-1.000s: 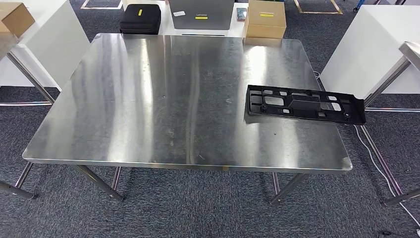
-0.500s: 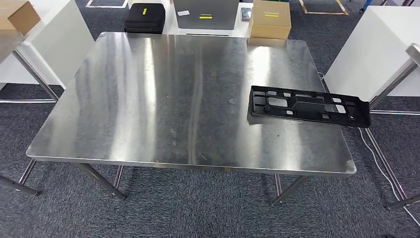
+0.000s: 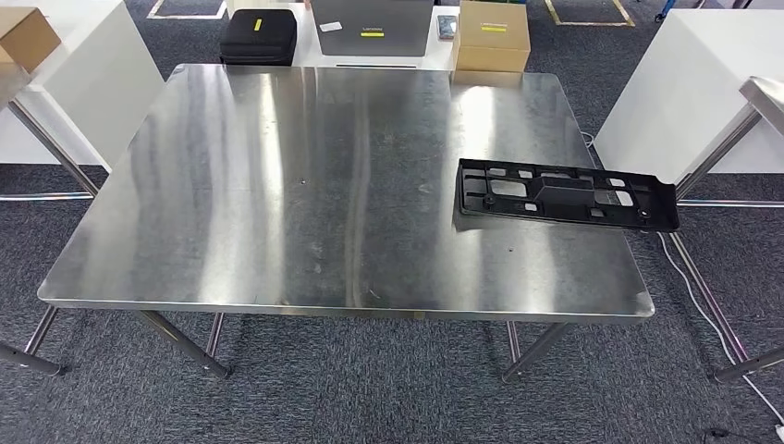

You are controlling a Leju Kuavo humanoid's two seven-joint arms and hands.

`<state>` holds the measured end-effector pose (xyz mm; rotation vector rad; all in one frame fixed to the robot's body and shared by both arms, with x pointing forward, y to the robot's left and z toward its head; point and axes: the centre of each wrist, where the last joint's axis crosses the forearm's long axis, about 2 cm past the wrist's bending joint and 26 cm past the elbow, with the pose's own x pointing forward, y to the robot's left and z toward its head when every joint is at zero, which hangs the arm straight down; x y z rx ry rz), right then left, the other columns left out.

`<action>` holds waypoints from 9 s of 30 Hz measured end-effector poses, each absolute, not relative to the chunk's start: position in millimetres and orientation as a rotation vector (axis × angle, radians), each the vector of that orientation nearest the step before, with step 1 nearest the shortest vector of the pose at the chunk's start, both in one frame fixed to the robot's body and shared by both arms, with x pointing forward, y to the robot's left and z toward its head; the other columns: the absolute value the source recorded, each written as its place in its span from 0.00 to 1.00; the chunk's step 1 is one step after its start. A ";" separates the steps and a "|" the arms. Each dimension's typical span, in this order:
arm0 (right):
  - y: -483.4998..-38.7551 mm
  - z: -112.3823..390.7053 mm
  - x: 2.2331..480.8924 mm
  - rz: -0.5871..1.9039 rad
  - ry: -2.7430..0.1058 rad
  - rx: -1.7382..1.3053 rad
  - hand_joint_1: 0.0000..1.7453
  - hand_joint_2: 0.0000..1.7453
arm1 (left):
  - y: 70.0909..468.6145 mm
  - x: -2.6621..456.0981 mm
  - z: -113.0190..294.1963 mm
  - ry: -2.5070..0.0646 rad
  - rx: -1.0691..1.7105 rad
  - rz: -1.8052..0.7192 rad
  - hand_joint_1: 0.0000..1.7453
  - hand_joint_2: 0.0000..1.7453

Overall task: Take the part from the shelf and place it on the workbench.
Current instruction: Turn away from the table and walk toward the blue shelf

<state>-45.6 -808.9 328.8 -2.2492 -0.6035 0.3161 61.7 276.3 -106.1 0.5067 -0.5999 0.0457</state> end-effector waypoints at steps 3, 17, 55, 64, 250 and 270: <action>-806.5 318.2 -41.8 0.311 -0.542 -2.333 0.00 1.00 | 275.8 61.8 -106.0 -0.605 0.509 0.037 0.00 0.00; -802.5 283.7 -44.5 0.350 -0.452 -2.193 0.00 1.00 | 272.9 60.2 -106.0 -0.599 0.520 0.053 0.00 0.00; -780.2 205.5 -25.7 -0.155 -0.280 -1.818 0.00 1.00 | 279.3 57.6 -106.7 -0.624 0.522 0.010 0.00 0.00; -778.8 202.6 -24.6 -0.152 -0.282 -1.805 0.00 1.00 | 280.3 57.5 -106.7 -0.623 0.524 0.012 0.00 0.00; -800.0 398.2 -31.2 0.301 -1.059 -2.137 0.00 1.00 | 264.9 60.2 -105.7 -0.606 0.507 0.082 0.00 0.00; -807.7 311.7 -30.8 0.069 -0.817 -2.175 0.00 1.00 | 279.1 100.5 -98.7 -0.730 0.530 0.046 0.00 0.00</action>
